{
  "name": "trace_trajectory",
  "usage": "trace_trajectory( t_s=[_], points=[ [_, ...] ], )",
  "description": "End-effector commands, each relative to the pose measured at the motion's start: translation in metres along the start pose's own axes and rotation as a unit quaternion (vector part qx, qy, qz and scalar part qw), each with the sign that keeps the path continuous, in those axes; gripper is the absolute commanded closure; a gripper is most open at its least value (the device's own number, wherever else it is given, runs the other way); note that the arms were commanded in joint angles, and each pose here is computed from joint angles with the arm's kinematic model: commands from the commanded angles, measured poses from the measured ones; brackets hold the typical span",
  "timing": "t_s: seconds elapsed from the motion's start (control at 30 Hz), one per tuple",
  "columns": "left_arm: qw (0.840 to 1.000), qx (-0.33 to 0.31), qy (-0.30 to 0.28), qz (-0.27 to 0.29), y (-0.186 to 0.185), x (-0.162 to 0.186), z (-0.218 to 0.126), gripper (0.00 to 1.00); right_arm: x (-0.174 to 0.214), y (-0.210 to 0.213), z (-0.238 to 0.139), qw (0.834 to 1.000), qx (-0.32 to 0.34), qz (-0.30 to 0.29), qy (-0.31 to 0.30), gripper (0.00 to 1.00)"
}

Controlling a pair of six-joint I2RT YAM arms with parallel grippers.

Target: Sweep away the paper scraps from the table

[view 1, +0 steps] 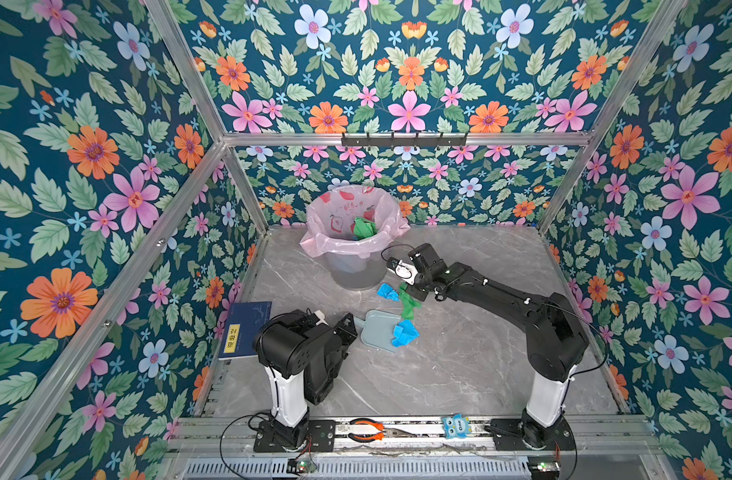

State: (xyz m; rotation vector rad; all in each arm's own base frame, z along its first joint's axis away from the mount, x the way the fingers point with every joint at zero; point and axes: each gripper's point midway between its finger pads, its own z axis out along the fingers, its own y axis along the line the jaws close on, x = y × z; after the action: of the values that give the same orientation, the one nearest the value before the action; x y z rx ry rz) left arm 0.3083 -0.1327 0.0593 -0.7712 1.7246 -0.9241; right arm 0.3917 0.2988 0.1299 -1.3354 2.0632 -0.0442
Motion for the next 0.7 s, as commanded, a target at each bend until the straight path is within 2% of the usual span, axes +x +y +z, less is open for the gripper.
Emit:
trace_trajectory(
  t_s=[0.0,0.27,0.37,0.43,0.57,0.67],
  points=[
    [1.000,-0.003,-0.010,0.002,0.002,-0.004,-0.003,1.00,0.016,0.010,-0.009,1.000,0.003,-0.009,0.028,1.00],
    [1.000,-0.003,-0.013,0.002,0.002,-0.005,-0.001,1.00,0.017,0.024,-0.033,0.999,0.019,0.014,0.031,1.00],
    [1.000,0.001,-0.008,0.002,0.000,-0.003,0.002,1.00,0.020,0.035,-0.039,0.998,0.013,0.020,0.053,1.00],
    [1.000,0.001,-0.006,-0.001,0.000,-0.002,0.002,1.00,0.023,0.037,-0.040,0.997,0.034,0.020,0.065,1.00],
    [1.000,0.004,-0.005,-0.001,-0.002,-0.001,0.004,1.00,0.034,0.025,-0.049,0.989,0.077,0.081,0.097,1.00],
    [1.000,0.006,0.002,-0.003,-0.003,0.003,0.007,1.00,0.038,0.020,-0.062,0.981,0.091,0.144,0.098,1.00]
  ],
)
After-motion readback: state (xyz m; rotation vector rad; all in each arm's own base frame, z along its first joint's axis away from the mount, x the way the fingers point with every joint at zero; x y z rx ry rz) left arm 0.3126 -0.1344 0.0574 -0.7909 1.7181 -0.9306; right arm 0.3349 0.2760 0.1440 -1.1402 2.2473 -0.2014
